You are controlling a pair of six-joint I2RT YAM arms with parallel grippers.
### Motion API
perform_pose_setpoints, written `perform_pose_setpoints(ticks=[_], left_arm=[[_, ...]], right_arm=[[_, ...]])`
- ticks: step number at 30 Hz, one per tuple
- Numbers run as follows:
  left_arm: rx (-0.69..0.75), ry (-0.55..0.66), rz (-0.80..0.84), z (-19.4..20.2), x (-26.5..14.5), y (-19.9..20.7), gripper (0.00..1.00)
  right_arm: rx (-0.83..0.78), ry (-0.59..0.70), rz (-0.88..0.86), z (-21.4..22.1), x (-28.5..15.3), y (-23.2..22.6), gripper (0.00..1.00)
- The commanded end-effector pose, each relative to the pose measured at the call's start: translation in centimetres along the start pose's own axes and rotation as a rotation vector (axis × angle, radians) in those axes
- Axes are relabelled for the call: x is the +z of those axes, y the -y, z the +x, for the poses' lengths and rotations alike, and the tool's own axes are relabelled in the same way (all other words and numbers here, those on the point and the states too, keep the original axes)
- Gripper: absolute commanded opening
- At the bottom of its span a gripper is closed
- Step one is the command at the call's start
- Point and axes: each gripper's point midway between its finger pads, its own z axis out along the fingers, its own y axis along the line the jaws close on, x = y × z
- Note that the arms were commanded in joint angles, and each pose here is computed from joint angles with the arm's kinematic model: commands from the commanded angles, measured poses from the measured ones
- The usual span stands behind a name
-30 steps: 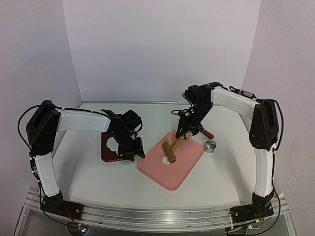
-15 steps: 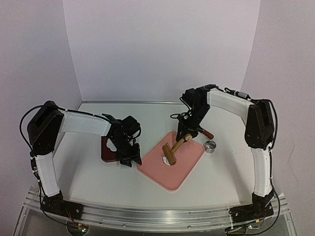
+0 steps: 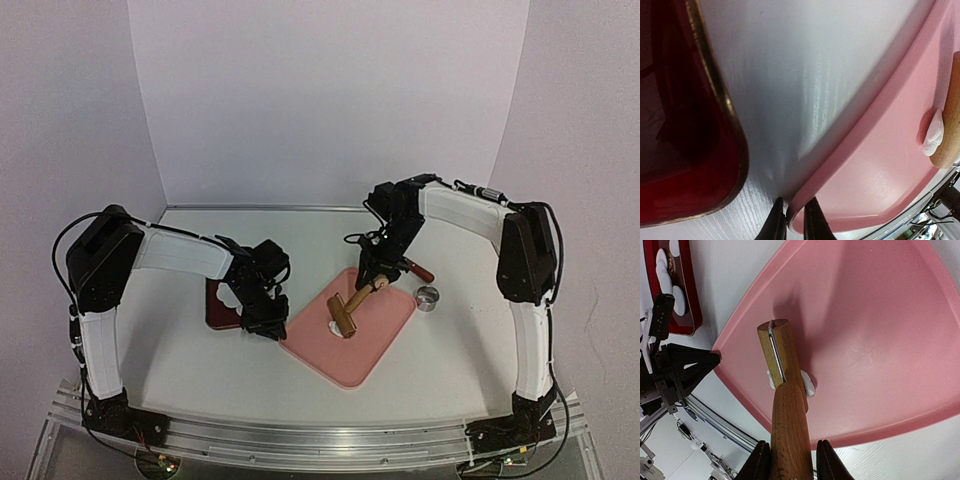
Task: Roll out the dumpling wrappers from the dough
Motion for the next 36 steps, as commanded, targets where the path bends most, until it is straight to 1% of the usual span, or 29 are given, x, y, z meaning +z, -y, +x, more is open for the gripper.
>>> perform_pose_setpoints(ticks=[1,3,4,10,22,36], left_arm=[[0.002,0.008,-0.005,-0.6,0.7,0.1,0.05],[0.001,0.008,-0.005,-0.6,0.7,0.2,0.01],[0.000,0.006,-0.007,-0.6,0.7,0.2,0.00],[0.004,0.002,-0.010,-0.5,0.8,0.2,0.00],[0.019,0.000,-0.023,-0.5,0.7,0.1,0.00],[0.054,-0.011,-0.030,-0.3,0.8,-0.1,0.00]], right_arm=[[0.050,-0.112,0.211,1.9,4.1,4.7,0.00],[0.057,-0.125,0.219,2.1,4.7,5.0,0.00],[0.060,-0.131,0.220,2.2,5.0,5.1,0.00],[0.068,-0.163,0.237,2.7,6.7,5.6,0.00],[0.110,-0.183,0.308,2.8,8.3,7.1,0.00],[0.120,-0.203,0.325,2.8,10.0,6.7,0.00]])
